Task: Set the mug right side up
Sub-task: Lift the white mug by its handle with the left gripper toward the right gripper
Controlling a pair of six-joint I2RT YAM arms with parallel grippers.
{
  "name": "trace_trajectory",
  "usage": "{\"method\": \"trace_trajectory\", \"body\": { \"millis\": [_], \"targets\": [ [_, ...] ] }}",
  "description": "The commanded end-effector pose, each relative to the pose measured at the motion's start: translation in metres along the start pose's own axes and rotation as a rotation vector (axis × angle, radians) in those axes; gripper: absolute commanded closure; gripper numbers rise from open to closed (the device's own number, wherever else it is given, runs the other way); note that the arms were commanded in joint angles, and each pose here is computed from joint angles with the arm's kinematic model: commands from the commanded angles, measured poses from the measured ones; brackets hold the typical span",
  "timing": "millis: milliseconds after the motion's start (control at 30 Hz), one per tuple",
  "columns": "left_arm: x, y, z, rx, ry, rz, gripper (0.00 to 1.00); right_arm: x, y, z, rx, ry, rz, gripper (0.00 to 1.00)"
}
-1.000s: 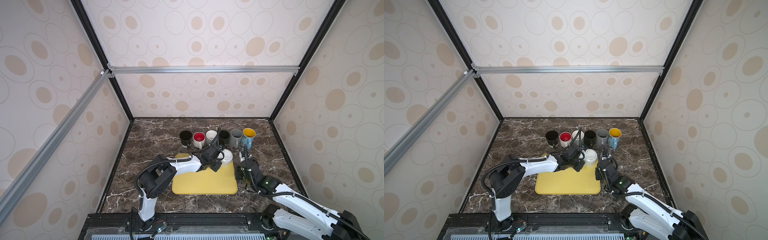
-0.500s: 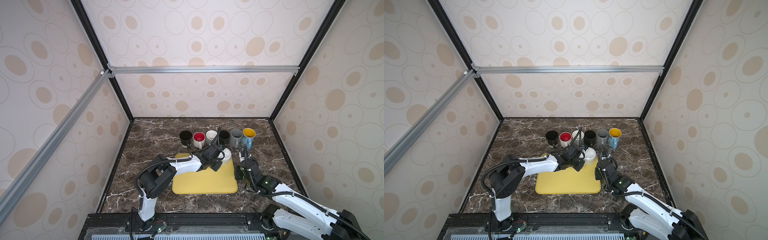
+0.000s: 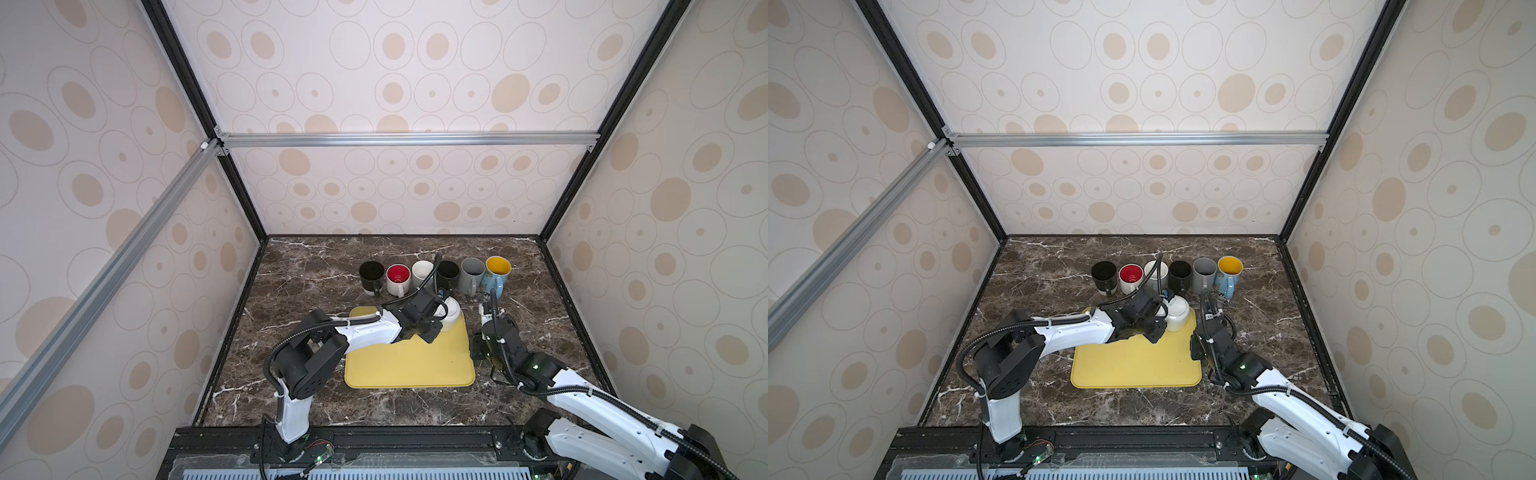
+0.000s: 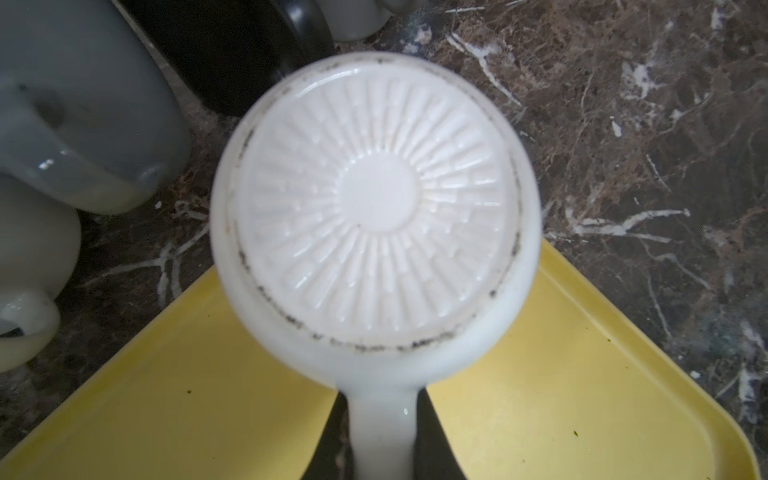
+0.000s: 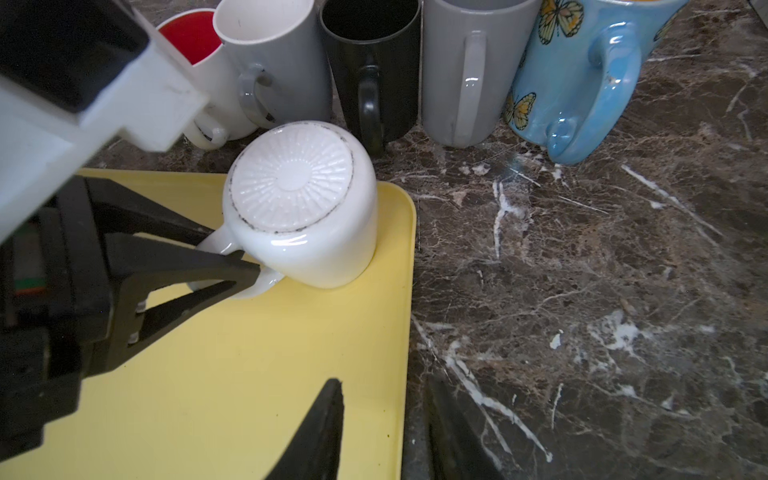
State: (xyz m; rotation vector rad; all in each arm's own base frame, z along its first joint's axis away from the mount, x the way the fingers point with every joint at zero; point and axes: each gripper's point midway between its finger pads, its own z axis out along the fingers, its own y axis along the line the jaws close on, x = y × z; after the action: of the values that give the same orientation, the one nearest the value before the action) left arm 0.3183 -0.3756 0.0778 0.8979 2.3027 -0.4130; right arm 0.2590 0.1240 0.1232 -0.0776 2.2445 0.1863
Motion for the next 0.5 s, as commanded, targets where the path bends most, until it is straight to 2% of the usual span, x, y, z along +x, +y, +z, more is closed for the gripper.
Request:
{"method": "trace_trajectory", "body": {
  "millis": [0, 333, 467],
  "targets": [
    [-0.038, -0.005, -0.033, 0.013, -0.132, 0.012, 1.00, 0.004, -0.001, -0.004, -0.011, 0.013, 0.016, 0.65],
    [-0.060, -0.012, -0.076, 0.069, -0.268, -0.021, 1.00, -0.005, 0.011, -0.015, -0.103, -0.024, 0.058, 0.65],
    [-0.076, -0.015, -0.105, 0.100, -0.379, -0.062, 1.00, -0.012, 0.025, -0.025, -0.202, -0.052, 0.096, 0.65]
  ]
}}
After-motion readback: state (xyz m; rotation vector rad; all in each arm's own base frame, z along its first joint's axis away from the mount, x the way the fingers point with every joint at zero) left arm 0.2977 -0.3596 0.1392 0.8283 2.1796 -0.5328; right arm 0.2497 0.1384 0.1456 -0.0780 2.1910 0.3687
